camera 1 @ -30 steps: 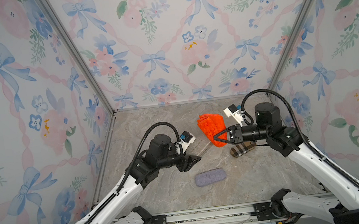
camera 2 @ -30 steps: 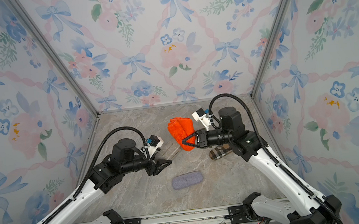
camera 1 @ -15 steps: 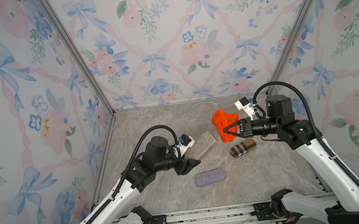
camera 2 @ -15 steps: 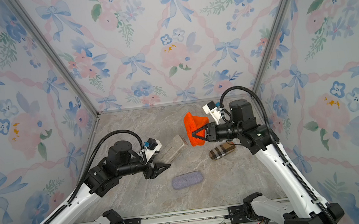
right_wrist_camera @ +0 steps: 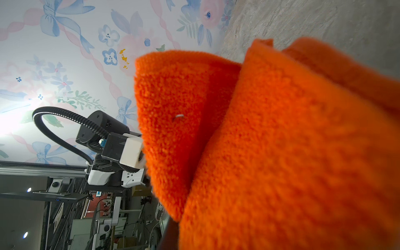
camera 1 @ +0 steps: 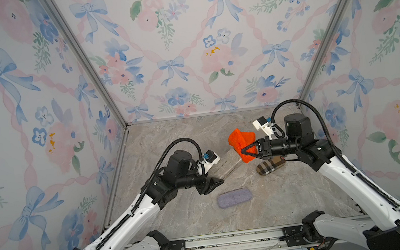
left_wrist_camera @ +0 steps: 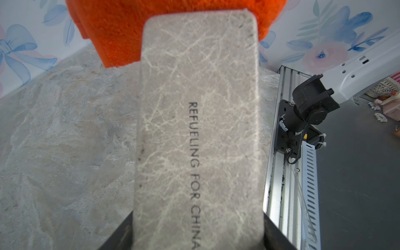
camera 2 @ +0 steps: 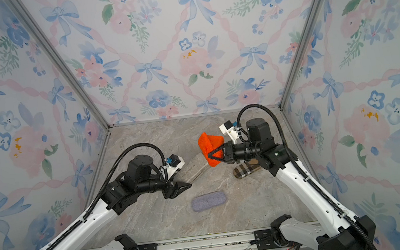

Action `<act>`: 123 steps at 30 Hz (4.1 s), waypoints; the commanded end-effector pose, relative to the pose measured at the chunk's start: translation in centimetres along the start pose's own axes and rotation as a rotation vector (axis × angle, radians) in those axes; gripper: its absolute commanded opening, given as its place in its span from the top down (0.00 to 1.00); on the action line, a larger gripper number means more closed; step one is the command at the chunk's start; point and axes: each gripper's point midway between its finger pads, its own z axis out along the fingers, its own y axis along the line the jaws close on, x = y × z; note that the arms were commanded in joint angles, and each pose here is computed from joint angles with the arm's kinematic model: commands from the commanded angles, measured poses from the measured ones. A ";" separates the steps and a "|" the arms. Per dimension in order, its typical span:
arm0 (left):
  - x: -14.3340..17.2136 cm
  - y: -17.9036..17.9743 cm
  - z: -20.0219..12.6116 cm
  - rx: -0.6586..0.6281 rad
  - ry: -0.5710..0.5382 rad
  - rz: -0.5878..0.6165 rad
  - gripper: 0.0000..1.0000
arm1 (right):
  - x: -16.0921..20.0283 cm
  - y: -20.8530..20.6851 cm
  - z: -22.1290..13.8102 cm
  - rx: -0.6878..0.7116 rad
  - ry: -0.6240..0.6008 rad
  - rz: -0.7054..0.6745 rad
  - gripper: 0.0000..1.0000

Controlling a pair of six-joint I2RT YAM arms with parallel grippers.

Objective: Wipe the eyeglass case
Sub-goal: Wipe the dirt from the eyeglass case.

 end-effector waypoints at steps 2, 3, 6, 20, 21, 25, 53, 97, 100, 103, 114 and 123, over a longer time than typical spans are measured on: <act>-4.6 -0.7 -1.5 0.016 -0.142 0.093 0.80 | 1.3 0.8 0.8 -0.063 0.060 0.010 1.00; -4.7 -1.0 -1.6 0.032 -0.145 0.094 0.81 | 1.2 0.6 0.8 -0.060 0.059 0.013 1.00; -4.8 -1.5 -1.9 0.051 -0.156 0.095 0.80 | 0.4 0.1 1.4 -0.069 0.057 0.018 1.00; -3.9 0.9 -2.1 -0.102 -0.155 0.050 0.80 | 0.0 -0.9 3.4 -0.103 0.088 0.061 1.00; -4.0 1.5 -2.3 -0.135 -0.160 0.045 0.80 | 0.4 -1.1 3.3 -0.100 0.094 0.070 1.00; -4.5 2.1 -2.9 -0.179 -0.190 0.045 0.80 | 2.1 -1.9 2.6 -0.075 0.104 0.111 1.00; -4.9 2.8 -1.7 -0.155 -0.173 -0.036 0.82 | 2.6 -0.9 2.4 -0.135 0.113 0.067 1.00; -17.2 -3.6 -6.1 0.398 -0.442 -0.424 0.84 | -1.4 10.9 -0.7 -0.452 -0.445 -0.598 1.00; -16.4 -3.5 -6.2 0.373 -0.429 -0.436 0.84 | -3.4 12.4 -2.9 -0.435 -0.499 -0.654 1.00; -15.8 -3.6 -6.2 0.368 -0.427 -0.447 0.84 | -4.3 13.6 -4.1 -0.420 -0.527 -0.698 1.00; -16.3 -4.0 -6.9 0.392 -0.459 -0.418 0.84 | 0.8 9.2 1.5 -0.443 -0.358 -0.613 1.00; -15.5 -4.1 -6.7 0.387 -0.436 -0.424 0.84 | -2.4 12.7 -1.5 -0.455 -0.431 -0.738 1.00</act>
